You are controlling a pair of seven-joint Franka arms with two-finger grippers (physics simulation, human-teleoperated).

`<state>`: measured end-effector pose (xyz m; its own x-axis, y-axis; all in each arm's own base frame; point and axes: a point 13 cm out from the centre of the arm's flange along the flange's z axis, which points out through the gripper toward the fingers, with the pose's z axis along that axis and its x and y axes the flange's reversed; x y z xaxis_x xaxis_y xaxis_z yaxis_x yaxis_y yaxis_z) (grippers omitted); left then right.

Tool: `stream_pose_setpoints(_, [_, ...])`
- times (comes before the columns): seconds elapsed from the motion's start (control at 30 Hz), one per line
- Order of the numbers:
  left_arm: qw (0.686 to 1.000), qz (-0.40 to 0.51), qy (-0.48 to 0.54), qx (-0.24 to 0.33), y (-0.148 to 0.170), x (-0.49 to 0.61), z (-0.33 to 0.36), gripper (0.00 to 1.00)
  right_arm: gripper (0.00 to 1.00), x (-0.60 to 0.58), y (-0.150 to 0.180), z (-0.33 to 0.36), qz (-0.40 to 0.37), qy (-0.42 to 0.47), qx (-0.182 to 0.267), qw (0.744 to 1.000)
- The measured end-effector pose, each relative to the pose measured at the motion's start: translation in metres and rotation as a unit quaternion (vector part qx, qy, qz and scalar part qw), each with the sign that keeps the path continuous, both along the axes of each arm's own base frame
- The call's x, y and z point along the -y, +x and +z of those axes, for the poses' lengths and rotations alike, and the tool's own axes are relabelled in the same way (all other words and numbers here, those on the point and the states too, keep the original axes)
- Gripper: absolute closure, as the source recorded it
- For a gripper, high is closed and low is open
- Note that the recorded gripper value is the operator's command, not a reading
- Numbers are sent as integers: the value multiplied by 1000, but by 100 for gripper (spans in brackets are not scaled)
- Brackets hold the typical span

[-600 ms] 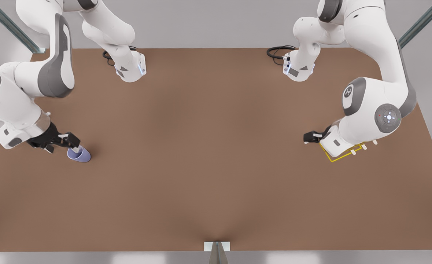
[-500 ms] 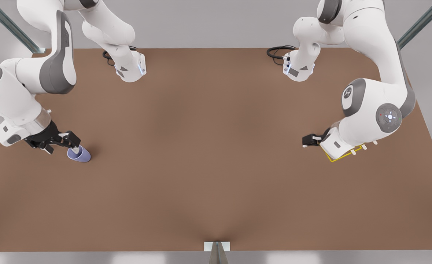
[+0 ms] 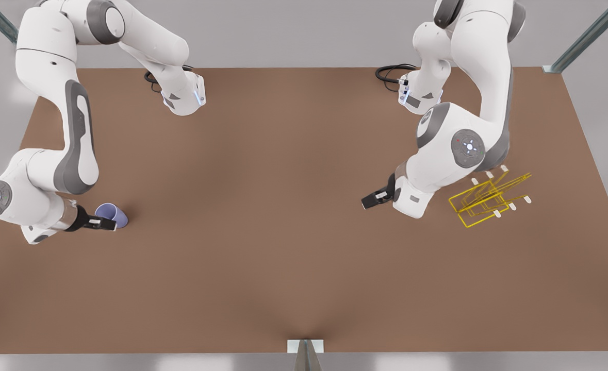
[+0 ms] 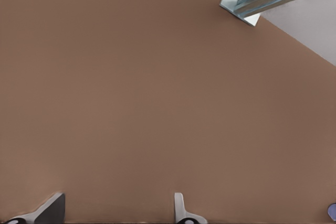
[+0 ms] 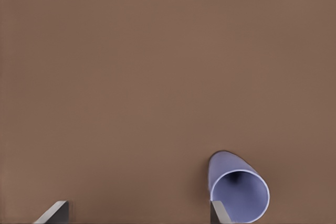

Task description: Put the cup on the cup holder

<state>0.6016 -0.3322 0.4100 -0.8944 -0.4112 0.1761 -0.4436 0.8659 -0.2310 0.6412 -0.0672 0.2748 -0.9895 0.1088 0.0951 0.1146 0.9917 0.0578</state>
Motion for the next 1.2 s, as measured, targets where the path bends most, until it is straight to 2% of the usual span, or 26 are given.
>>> stream_pose_setpoints(0.17, [999,25,0,-42,-55,80,5,0,0,-22,-46,-8,10,-9,-19,1000])
stream_pose_setpoints(0.33, [994,73,24,-72,-58,92,-27,0,0,-8,-47,-24,-6,-6,-22,1000])
stream_pose_setpoints(0.43, [993,85,45,-71,-61,99,-42,0,0,-6,-45,-41,-10,-2,-24,1000])
stream_pose_setpoints(0.53, [990,107,54,-70,-53,91,-48,0,0,-9,-70,-58,-10,-7,-30,999])
stream_pose_setpoints(0.67, [988,124,60,-70,-50,87,-50,0,0,-9,-91,-53,-10,-20,-14,1000])
stream_pose_setpoints(0.83, [986,138,63,-72,-50,87,-51,0,0,18,-84,-64,-24,-18,-2,1000])
stream_pose_setpoints(1.03, [981,162,66,-81,-39,75,-60,0,0,24,-44,-64,-18,-11,25,999])
stream_pose_setpoints(1.2, [976,195,57,-76,-16,50,-49,0,0,29,-38,-69,-17,-9,31,999])
